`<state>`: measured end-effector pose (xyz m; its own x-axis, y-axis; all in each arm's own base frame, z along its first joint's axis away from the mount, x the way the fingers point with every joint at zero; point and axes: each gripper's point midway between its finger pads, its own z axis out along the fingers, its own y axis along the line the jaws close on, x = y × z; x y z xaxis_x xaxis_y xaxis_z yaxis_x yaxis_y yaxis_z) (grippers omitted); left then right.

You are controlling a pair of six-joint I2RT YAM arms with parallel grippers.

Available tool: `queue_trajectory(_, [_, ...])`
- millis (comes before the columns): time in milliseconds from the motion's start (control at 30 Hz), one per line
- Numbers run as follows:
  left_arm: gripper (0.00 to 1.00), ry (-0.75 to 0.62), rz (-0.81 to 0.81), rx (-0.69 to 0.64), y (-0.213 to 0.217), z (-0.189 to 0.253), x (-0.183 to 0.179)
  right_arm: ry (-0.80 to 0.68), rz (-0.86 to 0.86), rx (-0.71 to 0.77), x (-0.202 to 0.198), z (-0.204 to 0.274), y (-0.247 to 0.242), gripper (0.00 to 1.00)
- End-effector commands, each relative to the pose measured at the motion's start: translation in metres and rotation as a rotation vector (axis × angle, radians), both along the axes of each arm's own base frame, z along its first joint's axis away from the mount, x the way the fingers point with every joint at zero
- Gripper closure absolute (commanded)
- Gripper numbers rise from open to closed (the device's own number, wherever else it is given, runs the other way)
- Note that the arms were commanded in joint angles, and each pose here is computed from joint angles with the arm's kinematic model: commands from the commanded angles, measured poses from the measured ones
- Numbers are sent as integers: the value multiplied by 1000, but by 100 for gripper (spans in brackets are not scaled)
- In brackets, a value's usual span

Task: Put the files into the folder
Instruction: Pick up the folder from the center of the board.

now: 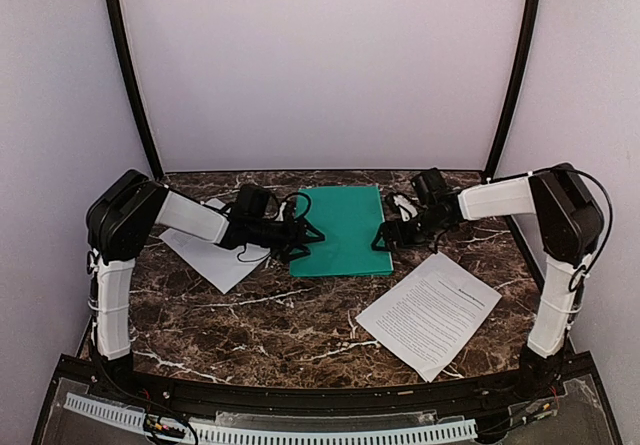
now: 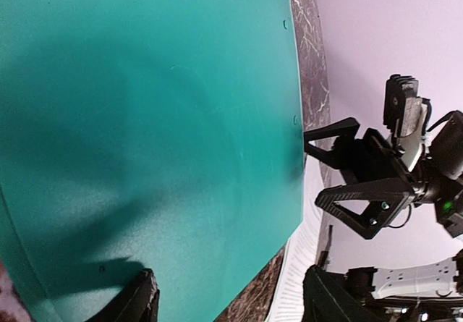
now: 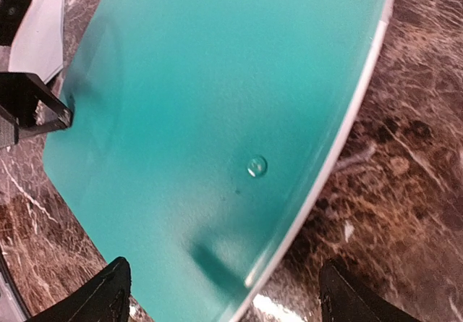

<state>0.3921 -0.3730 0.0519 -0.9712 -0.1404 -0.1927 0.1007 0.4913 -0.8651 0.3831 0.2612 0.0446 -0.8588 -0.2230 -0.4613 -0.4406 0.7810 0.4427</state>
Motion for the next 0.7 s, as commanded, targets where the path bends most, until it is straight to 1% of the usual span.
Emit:
queue_trajectory(0, [29, -133, -12, 136, 18, 28, 0, -119, 4, -183, -10, 21, -16, 11])
queue_trajectory(67, [26, -173, -15, 183, 24, 34, 0, -171, 26, -239, -18, 31, -14, 9])
queue_trajectory(167, [22, -234, -26, 243, 34, 45, -1, -251, 111, -345, -35, 35, -5, 5])
queue_trajectory(300, [14, -300, -27, 356, 50, 50, 0, -344, 268, -558, -57, 25, 6, 5])
queue_trajectory(333, [11, -311, -26, 373, 53, 52, 0, -356, 307, -602, -62, 20, 9, 5])
queue_trajectory(433, [8, -355, -11, 451, 67, 60, 1, -395, 407, -721, -71, 5, 16, 8])
queue_trajectory(500, [7, -370, 1, 487, 74, 64, 1, -419, 456, -762, -75, -1, 22, 11])
queue_trajectory(667, [7, -380, 7, 505, 80, 69, -2, -495, 509, -850, -72, -7, 30, 19])
